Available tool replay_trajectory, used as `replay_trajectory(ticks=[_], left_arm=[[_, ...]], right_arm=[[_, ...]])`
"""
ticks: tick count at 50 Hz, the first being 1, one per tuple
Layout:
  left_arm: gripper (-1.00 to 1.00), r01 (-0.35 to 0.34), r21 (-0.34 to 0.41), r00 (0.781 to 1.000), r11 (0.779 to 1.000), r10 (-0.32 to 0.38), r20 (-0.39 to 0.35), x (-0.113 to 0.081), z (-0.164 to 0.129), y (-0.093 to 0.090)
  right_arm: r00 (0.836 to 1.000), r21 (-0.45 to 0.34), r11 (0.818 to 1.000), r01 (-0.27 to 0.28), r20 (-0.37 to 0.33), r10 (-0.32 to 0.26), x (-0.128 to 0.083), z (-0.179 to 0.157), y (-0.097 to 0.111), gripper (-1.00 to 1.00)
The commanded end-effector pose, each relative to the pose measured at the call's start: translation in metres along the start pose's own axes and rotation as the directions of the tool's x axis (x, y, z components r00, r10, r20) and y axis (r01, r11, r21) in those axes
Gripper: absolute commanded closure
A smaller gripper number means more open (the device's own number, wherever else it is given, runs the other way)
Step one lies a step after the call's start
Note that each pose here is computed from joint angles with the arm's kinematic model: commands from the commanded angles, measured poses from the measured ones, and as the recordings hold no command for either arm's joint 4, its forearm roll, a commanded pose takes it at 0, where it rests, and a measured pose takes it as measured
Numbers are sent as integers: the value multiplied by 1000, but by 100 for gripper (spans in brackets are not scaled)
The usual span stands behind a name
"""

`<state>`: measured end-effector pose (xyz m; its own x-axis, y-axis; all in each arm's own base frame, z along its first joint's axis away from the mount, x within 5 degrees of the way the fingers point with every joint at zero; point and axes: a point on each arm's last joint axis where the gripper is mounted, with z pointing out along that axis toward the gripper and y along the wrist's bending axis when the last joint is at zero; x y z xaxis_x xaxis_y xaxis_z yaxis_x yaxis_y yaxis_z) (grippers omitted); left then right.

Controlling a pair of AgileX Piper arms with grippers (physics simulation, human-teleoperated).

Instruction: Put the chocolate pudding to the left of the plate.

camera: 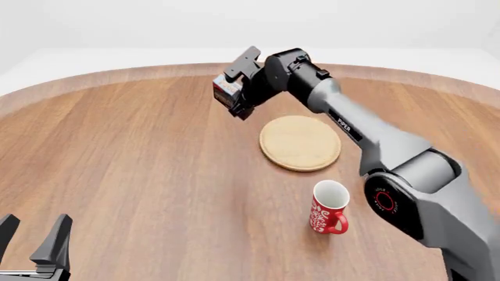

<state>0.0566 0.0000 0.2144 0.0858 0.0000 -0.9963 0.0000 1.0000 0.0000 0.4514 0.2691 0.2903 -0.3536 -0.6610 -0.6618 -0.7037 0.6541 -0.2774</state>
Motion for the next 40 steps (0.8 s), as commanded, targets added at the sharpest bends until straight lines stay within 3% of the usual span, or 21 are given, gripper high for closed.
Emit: replay_trajectory(ticks=[1,17,40], left_arm=[[-100,0,0,1000,1000,0,0,0,0,0],[-100,0,0,1000,1000,0,0,0,0,0],[-100,0,0,1000,1000,0,0,0,0,0]], right_arm=[[1000,5,1000,-7,-27,7,-2,37,-13,100],[997,-8,1000,-14,-81,13,22,73,-12,100],[992,-24,999,-25,-123,21,36,93,-7,100]])
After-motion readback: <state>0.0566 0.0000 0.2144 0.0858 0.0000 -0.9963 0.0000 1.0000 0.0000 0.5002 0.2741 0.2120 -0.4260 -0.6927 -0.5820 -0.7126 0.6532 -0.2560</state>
